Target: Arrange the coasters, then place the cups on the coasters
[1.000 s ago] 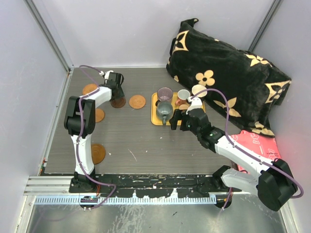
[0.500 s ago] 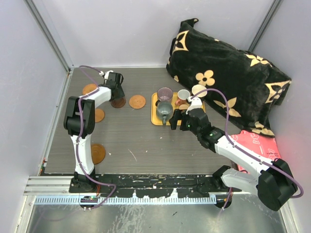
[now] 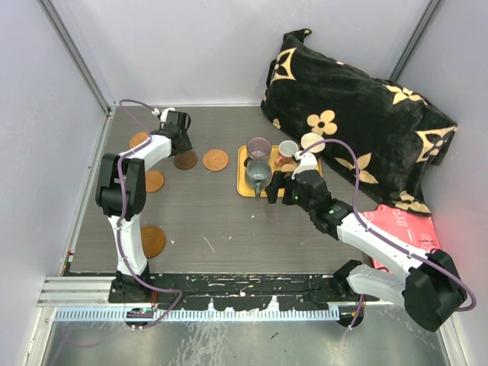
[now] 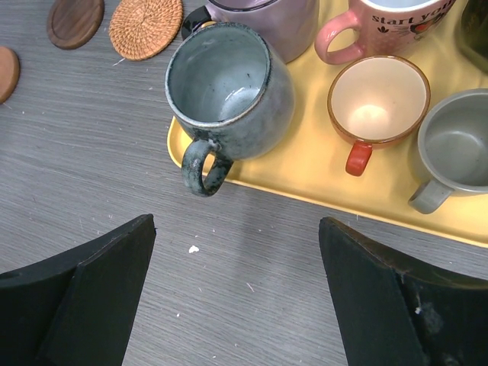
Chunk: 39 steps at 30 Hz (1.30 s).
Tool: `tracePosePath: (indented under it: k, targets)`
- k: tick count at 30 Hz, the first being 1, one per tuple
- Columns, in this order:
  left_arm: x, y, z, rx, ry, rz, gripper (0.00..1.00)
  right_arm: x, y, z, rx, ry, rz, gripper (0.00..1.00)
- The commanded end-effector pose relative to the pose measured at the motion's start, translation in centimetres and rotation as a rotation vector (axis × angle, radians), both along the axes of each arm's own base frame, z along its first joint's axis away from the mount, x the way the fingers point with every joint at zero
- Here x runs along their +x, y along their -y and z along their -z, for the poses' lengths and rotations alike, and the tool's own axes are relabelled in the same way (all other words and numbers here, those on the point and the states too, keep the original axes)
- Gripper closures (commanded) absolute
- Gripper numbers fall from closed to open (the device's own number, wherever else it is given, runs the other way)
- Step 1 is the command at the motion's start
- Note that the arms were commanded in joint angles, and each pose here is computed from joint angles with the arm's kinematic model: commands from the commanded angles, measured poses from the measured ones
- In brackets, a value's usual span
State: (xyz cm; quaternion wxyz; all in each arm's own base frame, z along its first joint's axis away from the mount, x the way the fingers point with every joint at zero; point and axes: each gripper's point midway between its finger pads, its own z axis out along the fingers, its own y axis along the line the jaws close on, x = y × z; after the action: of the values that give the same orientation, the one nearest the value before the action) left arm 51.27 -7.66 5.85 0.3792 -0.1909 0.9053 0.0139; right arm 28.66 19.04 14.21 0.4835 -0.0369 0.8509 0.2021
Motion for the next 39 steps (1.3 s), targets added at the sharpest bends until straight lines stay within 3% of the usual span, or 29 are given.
tracePosePath:
  k: [1,9,22,31,39]
  targets:
    - [2.4,-1.6,-3.4,0.023,0.089,-0.026,0.54,0.4,-0.6,-2.4,0.052,0.072,-0.009,0.07]
    - [4.9,-3.4,-3.9,0.02,0.111,-0.05,0.56,0.5,-0.4,-1.8,0.032,0.061,-0.003,0.07]
    - [6.3,-4.6,-1.0,-0.014,0.049,-0.066,0.57,1.1,-1.2,-1.4,0.024,0.041,-0.017,0.07]
    - [5.5,-5.4,0.9,-0.033,-0.014,-0.109,0.58,0.9,-1.0,-1.4,0.024,0.044,-0.017,0.07]
    - [2.2,-7.1,1.9,0.005,-0.092,-0.186,0.59,0.4,-0.9,-1.6,0.038,0.055,-0.027,0.07]
